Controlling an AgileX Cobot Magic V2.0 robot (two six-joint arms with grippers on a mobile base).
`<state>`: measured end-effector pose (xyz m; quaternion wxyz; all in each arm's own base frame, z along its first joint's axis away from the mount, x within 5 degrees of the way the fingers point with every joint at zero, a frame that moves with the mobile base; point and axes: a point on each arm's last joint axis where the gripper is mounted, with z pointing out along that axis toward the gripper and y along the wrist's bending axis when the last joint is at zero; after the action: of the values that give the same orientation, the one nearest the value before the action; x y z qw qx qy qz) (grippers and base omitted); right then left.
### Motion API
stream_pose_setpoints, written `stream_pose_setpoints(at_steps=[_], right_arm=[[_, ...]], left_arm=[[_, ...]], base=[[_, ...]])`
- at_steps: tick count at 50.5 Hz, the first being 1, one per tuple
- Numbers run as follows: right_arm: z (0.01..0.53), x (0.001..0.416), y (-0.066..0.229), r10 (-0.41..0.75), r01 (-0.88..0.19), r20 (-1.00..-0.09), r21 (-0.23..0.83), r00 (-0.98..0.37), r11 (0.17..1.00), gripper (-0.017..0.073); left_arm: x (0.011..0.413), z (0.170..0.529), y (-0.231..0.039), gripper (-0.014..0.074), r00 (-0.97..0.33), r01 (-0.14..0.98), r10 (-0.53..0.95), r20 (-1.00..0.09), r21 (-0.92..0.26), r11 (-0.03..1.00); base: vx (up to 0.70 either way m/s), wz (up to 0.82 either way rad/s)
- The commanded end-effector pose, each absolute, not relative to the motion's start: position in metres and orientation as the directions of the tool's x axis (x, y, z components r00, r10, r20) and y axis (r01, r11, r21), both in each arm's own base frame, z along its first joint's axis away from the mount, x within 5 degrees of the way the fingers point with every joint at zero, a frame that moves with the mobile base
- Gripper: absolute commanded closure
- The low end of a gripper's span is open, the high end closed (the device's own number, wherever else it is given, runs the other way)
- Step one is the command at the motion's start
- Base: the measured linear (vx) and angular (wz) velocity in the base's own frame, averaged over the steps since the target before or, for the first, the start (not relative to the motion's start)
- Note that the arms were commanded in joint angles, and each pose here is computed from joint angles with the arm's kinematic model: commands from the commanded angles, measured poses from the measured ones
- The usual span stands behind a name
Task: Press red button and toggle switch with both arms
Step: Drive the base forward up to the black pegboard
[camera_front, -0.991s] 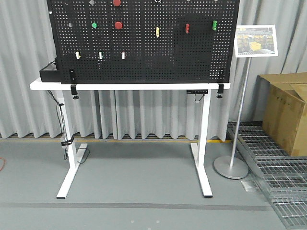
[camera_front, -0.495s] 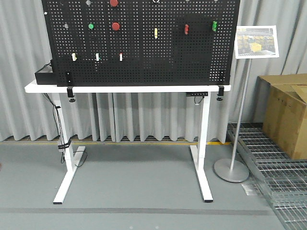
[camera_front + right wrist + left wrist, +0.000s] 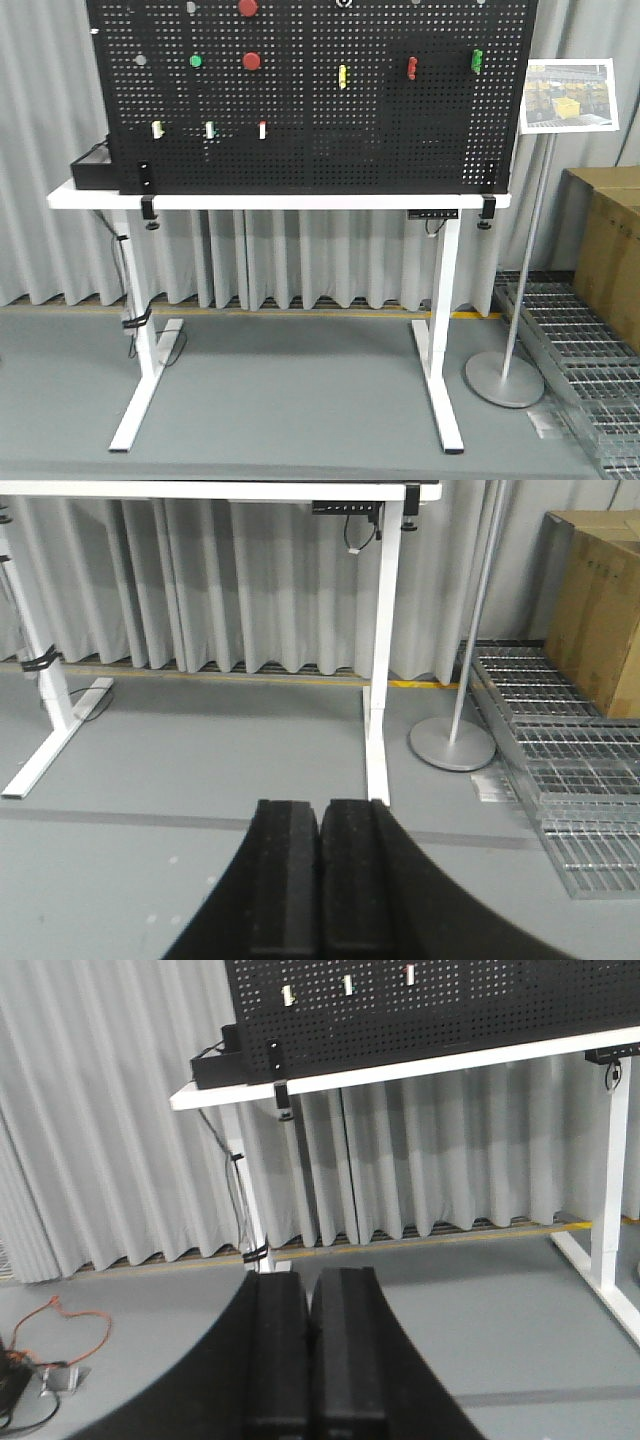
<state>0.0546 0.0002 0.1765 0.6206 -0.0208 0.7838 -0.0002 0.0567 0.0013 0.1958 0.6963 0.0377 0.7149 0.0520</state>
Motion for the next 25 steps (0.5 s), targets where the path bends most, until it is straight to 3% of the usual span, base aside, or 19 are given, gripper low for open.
stream_pose_setpoints(at_steps=[1,25], right_arm=[[0.1802,0.0556,0.0006,-0.040,-0.033,-0.987,-0.035,-0.153,0.999,0.0559],[0.1802,0.0556,0.0006,-0.040,-0.033,-0.987,-0.035,-0.153,0.999,0.0559]], left_arm=[[0.0568,0.1930,0.0011,0.0592,0.040,-0.023,0.113,-0.993,0.112,0.993],[0.0568,0.1930,0.0011,0.0592,0.040,-0.023,0.113,-0.993,0.112,0.993]], base=[[0.32,-0.09],[0.42,-0.05]])
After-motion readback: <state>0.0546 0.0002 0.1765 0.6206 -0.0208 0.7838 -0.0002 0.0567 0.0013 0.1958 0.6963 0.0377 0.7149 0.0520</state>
